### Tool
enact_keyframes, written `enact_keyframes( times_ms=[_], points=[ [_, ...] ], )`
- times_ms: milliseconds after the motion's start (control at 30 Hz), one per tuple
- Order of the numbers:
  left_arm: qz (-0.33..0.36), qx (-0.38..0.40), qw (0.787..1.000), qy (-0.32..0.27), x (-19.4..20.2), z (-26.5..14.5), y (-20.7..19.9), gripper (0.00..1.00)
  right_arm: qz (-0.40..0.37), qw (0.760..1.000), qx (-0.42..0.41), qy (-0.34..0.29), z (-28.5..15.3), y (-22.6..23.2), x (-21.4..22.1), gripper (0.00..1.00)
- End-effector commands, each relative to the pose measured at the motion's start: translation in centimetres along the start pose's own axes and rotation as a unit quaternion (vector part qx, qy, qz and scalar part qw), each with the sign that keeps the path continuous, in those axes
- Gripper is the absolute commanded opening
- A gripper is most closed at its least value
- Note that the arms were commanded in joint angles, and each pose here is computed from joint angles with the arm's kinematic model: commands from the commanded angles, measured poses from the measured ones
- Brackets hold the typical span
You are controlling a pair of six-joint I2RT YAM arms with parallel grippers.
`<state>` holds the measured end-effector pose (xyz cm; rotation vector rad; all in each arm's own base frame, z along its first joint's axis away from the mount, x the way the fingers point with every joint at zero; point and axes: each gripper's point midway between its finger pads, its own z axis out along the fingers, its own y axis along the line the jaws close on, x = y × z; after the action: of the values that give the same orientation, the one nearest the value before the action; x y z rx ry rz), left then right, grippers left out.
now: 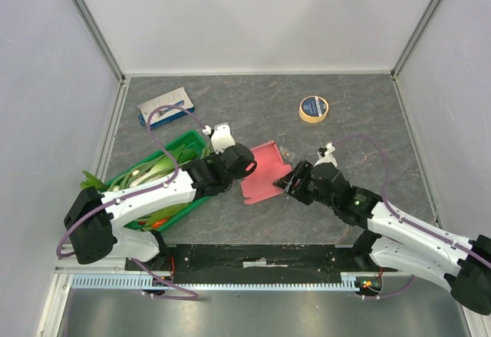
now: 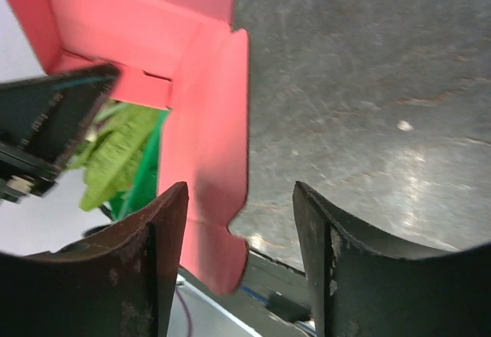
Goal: Fold the paper box
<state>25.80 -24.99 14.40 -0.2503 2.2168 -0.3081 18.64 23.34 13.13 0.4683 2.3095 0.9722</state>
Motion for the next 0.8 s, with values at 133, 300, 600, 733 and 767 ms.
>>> enact_keyframes(
  times_ms=[133, 300, 600, 733, 767],
  points=[
    [-0.096, -0.017, 0.995, -0.016, -0.6, -0.3, 0.5, 0.02, 0.044, 0.997, -0.048, -0.041, 2.1, 5.0, -2.1, 0.42],
    [-0.079, -0.004, 0.997, -0.025, -1.0, -0.6, 0.6, 0.23, -0.021, 0.998, 0.018, -0.052, 3.0, 4.3, -2.7, 0.14],
    [0.066, 0.225, 0.972, -0.029, -0.8, -6.2, -1.6, 0.94, -0.209, 0.964, 0.149, -0.067, 0.4, 1.8, -9.4, 0.00],
    [0.080, 0.314, 0.944, -0.060, -2.0, -10.8, -1.4, 0.94, -0.367, 0.913, 0.171, 0.048, 0.0, 1.4, -12.3, 0.00],
    [0.084, 0.323, 0.940, -0.066, -2.2, -11.4, -1.3, 0.95, -0.400, 0.893, 0.155, 0.134, -0.7, 0.4, -10.4, 0.00]
  ],
)
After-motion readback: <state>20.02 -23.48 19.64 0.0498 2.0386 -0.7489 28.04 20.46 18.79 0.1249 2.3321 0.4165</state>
